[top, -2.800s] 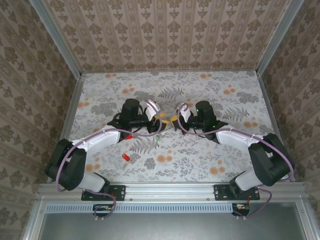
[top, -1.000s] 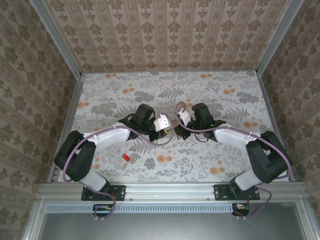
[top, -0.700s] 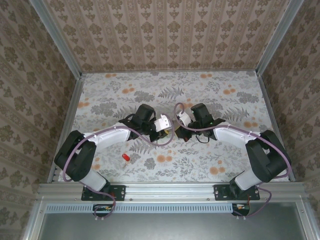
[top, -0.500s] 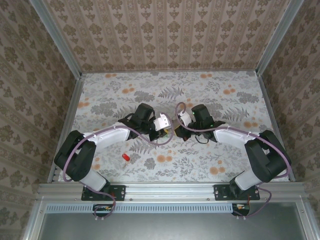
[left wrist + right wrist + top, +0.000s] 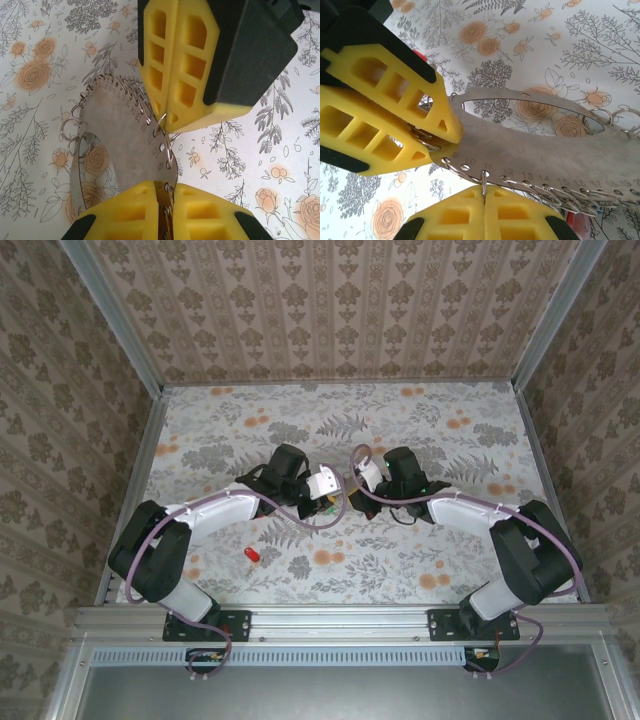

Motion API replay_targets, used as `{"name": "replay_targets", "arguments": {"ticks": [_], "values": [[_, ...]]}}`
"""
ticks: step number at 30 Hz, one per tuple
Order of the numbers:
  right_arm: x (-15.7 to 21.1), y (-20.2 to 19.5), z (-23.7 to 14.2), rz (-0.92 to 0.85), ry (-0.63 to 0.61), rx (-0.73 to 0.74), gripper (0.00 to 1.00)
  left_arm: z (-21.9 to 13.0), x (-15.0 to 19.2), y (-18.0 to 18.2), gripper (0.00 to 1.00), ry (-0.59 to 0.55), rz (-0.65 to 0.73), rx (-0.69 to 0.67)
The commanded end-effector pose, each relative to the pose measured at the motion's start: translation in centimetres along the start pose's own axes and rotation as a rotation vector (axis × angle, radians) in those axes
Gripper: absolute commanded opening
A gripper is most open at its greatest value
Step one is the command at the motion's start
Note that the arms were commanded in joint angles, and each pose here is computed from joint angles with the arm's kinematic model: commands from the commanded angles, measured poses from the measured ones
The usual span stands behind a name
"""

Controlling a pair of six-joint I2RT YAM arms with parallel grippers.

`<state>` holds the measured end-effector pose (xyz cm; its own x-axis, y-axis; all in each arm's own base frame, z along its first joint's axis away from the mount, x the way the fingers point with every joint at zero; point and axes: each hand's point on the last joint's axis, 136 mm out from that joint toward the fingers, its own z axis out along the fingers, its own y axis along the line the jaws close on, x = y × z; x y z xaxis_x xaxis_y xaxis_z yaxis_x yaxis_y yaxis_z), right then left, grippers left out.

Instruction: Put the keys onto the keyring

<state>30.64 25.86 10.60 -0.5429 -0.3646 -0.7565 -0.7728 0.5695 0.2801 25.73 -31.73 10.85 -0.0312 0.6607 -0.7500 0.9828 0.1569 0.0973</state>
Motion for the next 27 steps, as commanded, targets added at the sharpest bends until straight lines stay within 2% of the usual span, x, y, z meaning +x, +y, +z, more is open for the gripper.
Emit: {"name": "replay_targets", "arguments": {"ticks": [1, 4, 8, 11, 16, 18, 20, 26, 27], "values": [[-1.4, 2.1, -1.1, -0.042, 0.029, -0.117, 0.0, 0.4, 1.1, -2.4, 0.0, 0.053, -0.024, 0.109], [-1.0, 2.8, -1.7, -0.034, 0.064, -0.178, 0.0, 0.4, 1.1, -2.4, 0.0, 0.053, -0.017, 0.107], [-1.1, 1.6, -1.2, -0.025, 0.06, -0.135, 0.0, 0.3, 0.6, -2.6, 0.0, 0.035, -0.014, 0.124], [-2.0, 1.2, -0.6, -0.03, 0.006, -0.126, 0.0, 0.2, -0.1, -2.6, 0.0, 0.005, -0.026, 0.135], [-3.6, -1.1, -0.5, -0.057, -0.179, 0.037, 0.0, -0.1, -1.2, -2.7, 0.0, -0.053, -0.066, 0.157], [-4.5, -0.9, -0.7, -0.08, -0.251, 0.035, 0.0, -0.3, -1.4, -2.6, 0.0, -0.08, -0.085, 0.157], [-4.5, -0.7, -0.6, -0.086, -0.257, 0.028, 0.0, -0.4, -1.5, -2.2, 0.0, -0.087, -0.096, 0.148], [-4.9, -0.5, -0.9, -0.134, -0.378, 0.027, 0.0, -1.4, -3.6, -2.5, 0.0, -0.196, -0.173, 0.222], [-4.9, -0.6, -0.8, -0.139, -0.386, 0.028, 0.0, -1.6, -3.8, -2.6, 0.05, -0.212, -0.184, 0.241]]}}
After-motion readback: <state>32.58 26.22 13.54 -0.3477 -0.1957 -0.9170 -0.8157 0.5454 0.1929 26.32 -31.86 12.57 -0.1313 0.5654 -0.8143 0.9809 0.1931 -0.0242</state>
